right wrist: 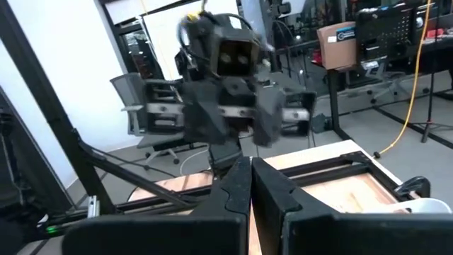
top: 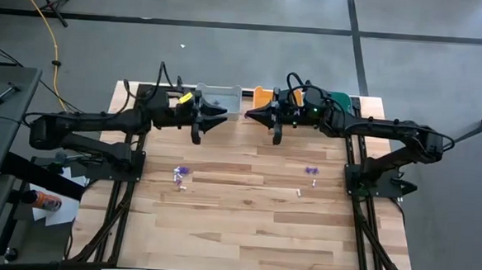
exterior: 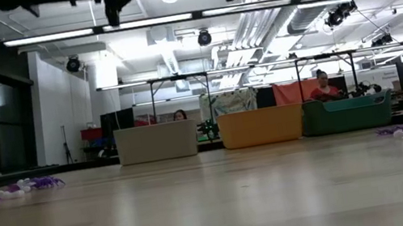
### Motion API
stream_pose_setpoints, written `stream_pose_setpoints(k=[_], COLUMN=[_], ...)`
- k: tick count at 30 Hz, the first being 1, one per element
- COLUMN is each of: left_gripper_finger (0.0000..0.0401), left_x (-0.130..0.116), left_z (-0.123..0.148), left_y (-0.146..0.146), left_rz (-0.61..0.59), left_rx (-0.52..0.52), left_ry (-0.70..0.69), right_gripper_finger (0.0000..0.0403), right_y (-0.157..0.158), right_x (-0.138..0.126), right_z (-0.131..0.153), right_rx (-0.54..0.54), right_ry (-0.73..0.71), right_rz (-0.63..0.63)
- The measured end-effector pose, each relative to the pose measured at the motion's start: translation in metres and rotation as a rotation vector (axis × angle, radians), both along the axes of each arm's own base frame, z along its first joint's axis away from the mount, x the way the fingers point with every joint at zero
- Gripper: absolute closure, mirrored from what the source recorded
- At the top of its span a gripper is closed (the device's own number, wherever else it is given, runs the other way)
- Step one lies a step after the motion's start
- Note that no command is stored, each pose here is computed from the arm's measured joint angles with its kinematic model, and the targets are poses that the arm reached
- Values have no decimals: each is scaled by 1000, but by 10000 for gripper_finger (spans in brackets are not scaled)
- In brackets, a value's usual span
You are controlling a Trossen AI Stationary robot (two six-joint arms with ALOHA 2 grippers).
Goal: Sort Halloween decoration
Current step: Put the purple witch hat toy into the orange bin
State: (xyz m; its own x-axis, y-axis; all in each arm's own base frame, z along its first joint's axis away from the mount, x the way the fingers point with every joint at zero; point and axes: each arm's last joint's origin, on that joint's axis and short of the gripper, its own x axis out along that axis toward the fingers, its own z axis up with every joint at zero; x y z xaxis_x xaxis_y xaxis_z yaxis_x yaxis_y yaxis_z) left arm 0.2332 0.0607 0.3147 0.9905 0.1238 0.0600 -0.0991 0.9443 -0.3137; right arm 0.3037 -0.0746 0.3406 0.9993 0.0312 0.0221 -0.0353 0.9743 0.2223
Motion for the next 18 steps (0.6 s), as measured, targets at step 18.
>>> stream_pose_setpoints(k=[18], left_gripper_finger=[258], left_x=[-7], left_z=[0], left_y=[-1], left_rz=[7], left_rx=[57], left_ry=[-51], right_gripper_finger=[403], right_y=[2], right_x=[0], right_z=[0], right_rx=[-4], right_ry=[0], right_rz=[2])
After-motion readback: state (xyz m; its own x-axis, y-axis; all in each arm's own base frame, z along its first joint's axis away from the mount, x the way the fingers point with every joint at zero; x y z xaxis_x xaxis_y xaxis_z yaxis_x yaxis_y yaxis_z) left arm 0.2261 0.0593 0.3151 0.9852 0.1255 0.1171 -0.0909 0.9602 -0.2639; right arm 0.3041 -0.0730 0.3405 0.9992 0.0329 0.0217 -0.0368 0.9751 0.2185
